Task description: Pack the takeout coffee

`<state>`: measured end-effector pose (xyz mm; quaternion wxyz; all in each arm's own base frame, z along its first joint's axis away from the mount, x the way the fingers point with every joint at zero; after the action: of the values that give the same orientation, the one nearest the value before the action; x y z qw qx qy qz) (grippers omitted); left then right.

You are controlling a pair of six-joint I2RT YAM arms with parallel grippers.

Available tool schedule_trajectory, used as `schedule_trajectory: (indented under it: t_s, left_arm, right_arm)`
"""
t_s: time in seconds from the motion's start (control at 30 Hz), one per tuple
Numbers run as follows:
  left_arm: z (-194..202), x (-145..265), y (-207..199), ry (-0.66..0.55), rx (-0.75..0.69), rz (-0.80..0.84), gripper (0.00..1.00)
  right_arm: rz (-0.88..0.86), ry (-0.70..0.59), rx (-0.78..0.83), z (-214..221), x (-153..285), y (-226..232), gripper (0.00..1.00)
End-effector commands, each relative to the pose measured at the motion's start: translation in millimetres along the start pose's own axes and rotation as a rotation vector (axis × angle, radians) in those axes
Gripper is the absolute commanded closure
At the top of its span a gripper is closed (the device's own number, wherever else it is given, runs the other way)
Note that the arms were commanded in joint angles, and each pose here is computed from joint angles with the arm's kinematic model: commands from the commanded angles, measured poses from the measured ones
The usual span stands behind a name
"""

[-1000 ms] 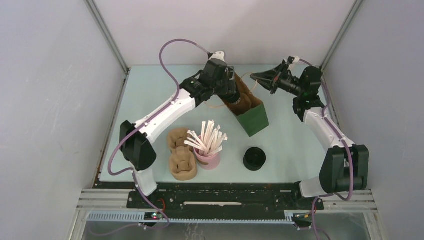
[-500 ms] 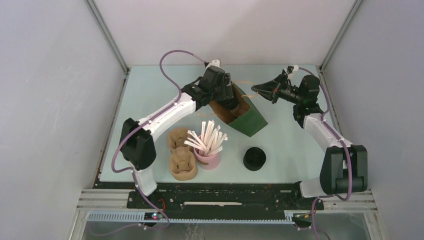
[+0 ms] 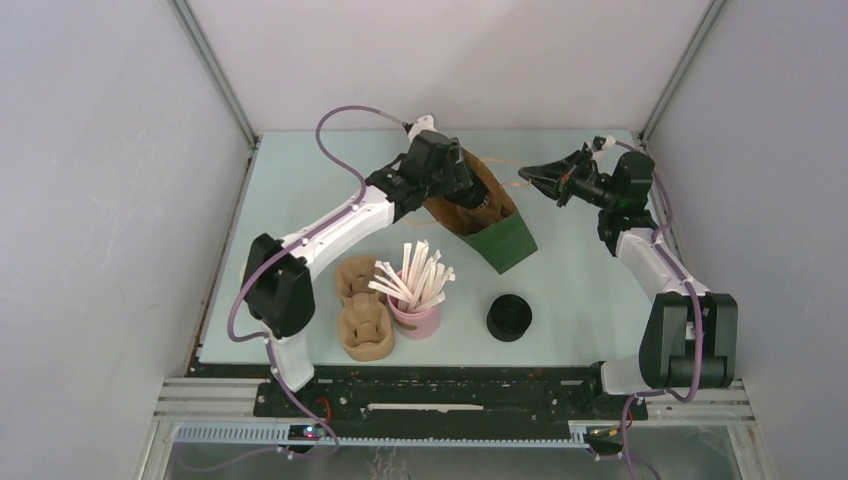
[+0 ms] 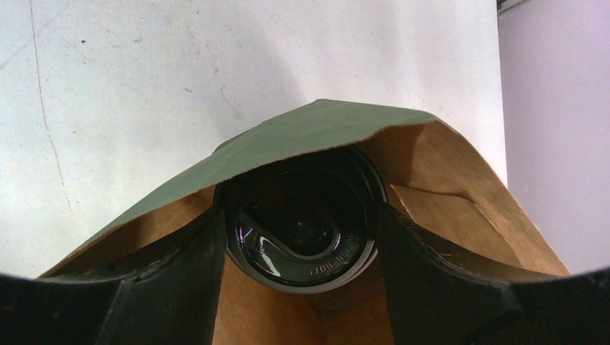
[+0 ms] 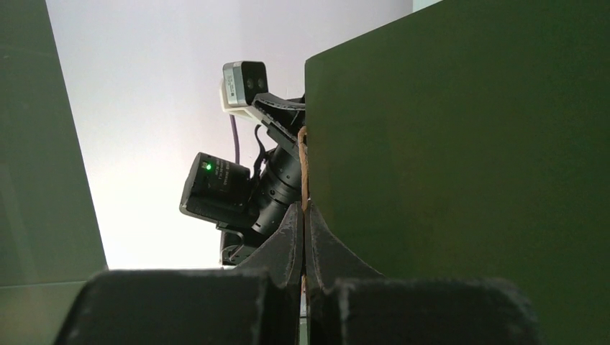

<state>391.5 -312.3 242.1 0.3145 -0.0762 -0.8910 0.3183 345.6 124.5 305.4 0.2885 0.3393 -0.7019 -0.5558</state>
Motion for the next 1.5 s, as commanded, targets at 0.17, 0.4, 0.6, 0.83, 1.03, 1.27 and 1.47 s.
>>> schedule_trajectory:
  t_s: [0.17,0.4,0.6,0.83,1.03,1.27,1.47]
  left_arm:
    - [-3.6,-27.1,14.9,-0.065,0.043,-0.1,0.77]
    - [4.7,-41.3,19.6,-0.07,0.059,-0.133,0.77]
    - [8.0,-50.4,10.6,-0.069,0.079,-0.114,0.73]
    - [20.9,-61.3,13.2,-0.034,0.074,-0.126,0.72]
    - [31.4,-67.2,13.5,-0.004,0.063,-0.139,0.73]
    - [10.0,-51.3,12.8,-0.022,0.014,-0.122,0.75]
    - [1.9,-42.9,17.2,-0.027,-0.018,-0.099,0.75]
  right_arm:
    - [-0.007,-0.012,0.021,-1.5,9.2,10.5,1.0]
    - [-0.009,-0.007,-0.003,-2.3,7.8,9.5,1.0]
    - [-0.015,-0.007,-0.038,-5.1,6.7,8.8,1.0]
    - [-0.021,-0.041,-0.042,-14.1,6.3,12.0,1.0]
    - [-0.002,-0.019,-0.02,-13.6,0.3,16.9,1.0]
    - [-0.098,0.015,0.025,-2.4,-19.0,67.5,1.0]
    - [-0.22,0.066,0.017,28.2,-44.9,117.1,1.0]
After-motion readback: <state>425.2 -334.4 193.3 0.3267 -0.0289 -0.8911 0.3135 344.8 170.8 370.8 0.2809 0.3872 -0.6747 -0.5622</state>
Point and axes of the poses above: each gripper's point midway between its finger pads, its own x axis back along the fingers, its own y axis along the line the jaws close on, z = x × y, the point moved 4 cm from there along x, back along the fingers, and after that the axes turned 12 degrees about x, right-handed, at the moved point
